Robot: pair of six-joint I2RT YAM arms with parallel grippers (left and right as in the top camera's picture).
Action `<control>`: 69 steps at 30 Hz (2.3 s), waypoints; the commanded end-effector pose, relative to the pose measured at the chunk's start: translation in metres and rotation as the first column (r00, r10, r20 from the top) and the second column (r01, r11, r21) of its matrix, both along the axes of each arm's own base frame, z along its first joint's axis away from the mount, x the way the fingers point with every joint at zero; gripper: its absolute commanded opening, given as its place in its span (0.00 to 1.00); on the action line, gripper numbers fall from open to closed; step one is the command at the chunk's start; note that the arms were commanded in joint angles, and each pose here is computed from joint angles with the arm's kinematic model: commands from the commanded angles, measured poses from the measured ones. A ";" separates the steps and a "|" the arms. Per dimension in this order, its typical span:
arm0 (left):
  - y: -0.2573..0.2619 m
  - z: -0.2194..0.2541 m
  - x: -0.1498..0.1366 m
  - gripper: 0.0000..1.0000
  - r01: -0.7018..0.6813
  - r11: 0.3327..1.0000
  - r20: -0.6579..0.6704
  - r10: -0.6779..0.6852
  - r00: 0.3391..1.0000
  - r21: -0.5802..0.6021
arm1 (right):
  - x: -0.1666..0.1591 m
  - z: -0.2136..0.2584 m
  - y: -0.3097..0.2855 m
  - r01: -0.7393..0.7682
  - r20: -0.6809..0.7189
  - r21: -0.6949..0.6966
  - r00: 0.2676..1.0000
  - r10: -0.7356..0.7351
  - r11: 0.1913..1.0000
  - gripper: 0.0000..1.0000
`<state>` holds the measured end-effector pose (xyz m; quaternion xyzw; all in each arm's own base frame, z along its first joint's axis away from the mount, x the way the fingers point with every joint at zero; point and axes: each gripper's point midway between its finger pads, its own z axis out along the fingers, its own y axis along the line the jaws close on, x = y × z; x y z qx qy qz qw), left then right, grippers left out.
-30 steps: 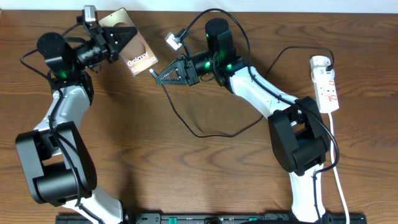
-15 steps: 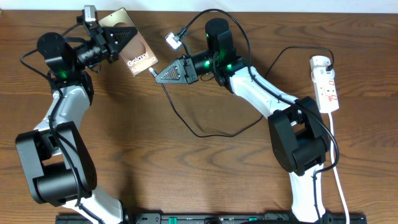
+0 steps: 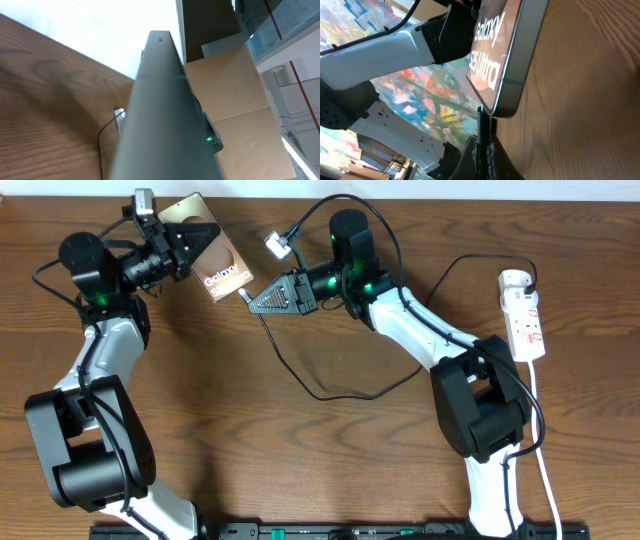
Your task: Plug charger to phone and switch on socket
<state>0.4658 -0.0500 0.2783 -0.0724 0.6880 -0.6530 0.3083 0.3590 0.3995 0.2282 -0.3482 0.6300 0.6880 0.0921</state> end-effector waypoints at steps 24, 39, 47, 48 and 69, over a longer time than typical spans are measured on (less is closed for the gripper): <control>-0.009 0.007 -0.002 0.07 0.017 1.000 0.036 -0.018 0.999 0.012 | 0.001 0.000 0.002 0.000 0.007 0.004 1.000 0.000 1.000 0.01; -0.009 0.007 -0.002 0.07 0.017 1.000 0.033 -0.017 0.999 0.011 | 0.009 0.000 -0.004 0.021 0.010 0.005 1.000 -0.021 1.000 0.01; -0.009 0.007 -0.002 0.07 0.017 1.000 0.033 -0.017 0.999 0.011 | 0.011 0.000 -0.006 0.025 0.010 0.005 1.000 -0.025 1.000 0.01; -0.009 0.007 -0.002 0.07 0.017 1.000 0.033 -0.017 0.999 0.011 | 0.010 0.000 -0.006 0.025 0.010 0.005 1.000 -0.025 1.000 0.01; -0.010 0.007 -0.002 0.07 0.019 1.000 0.041 -0.020 0.999 0.015 | 0.012 -0.002 -0.001 0.048 -0.043 -0.024 0.998 -0.049 0.999 0.01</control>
